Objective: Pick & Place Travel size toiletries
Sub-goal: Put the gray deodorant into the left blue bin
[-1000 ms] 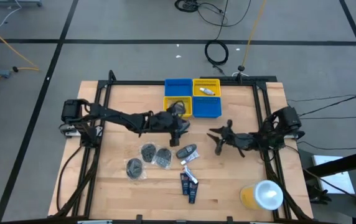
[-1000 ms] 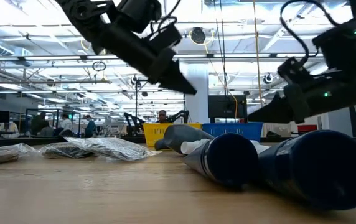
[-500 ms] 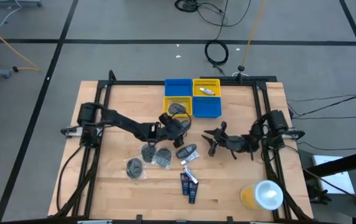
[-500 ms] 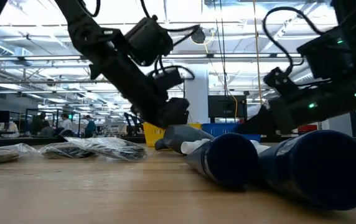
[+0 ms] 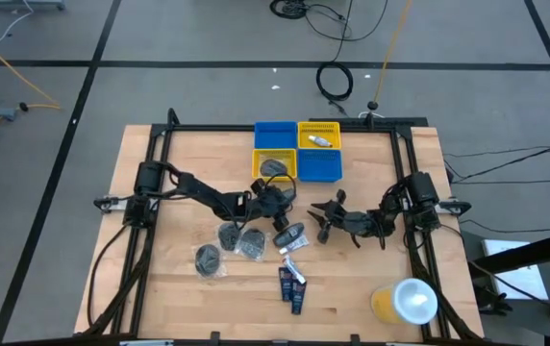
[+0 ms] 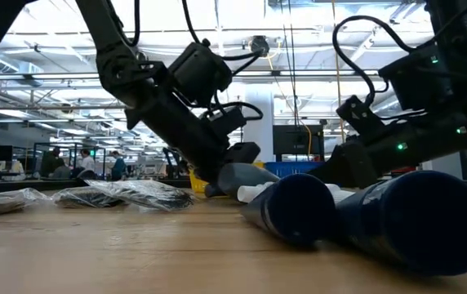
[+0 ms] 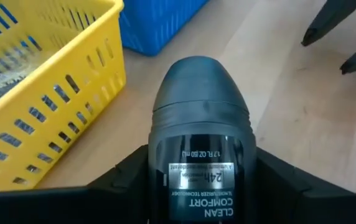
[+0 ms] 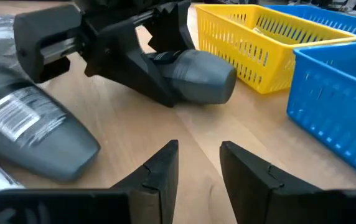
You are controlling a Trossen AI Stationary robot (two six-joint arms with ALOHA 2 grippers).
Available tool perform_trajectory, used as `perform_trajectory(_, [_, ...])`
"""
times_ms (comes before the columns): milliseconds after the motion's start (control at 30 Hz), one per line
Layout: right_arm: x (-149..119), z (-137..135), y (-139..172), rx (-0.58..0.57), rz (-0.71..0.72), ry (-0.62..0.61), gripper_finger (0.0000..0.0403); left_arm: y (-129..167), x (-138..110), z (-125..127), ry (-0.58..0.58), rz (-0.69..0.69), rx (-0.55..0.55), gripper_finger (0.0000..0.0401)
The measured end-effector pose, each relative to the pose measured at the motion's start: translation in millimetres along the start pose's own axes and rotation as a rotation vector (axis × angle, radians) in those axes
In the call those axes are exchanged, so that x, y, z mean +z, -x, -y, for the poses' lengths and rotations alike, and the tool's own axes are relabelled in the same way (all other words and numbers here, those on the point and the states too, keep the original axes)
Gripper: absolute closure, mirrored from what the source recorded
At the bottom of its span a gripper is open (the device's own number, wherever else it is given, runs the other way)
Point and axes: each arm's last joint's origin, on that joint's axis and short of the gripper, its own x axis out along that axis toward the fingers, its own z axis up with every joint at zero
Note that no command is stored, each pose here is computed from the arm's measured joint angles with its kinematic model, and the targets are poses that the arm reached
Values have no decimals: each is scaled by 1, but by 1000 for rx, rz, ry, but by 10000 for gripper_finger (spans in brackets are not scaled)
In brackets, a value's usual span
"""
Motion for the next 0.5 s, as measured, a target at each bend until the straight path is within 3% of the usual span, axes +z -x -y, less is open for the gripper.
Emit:
perform_trajectory(300, [-1,0,0,-1,-6,-1,293,13,12,6,-65,24,-72,197])
perform_trajectory(500, [-1,0,0,-1,-6,-2,293,43,42,2,-128,73,-85,181])
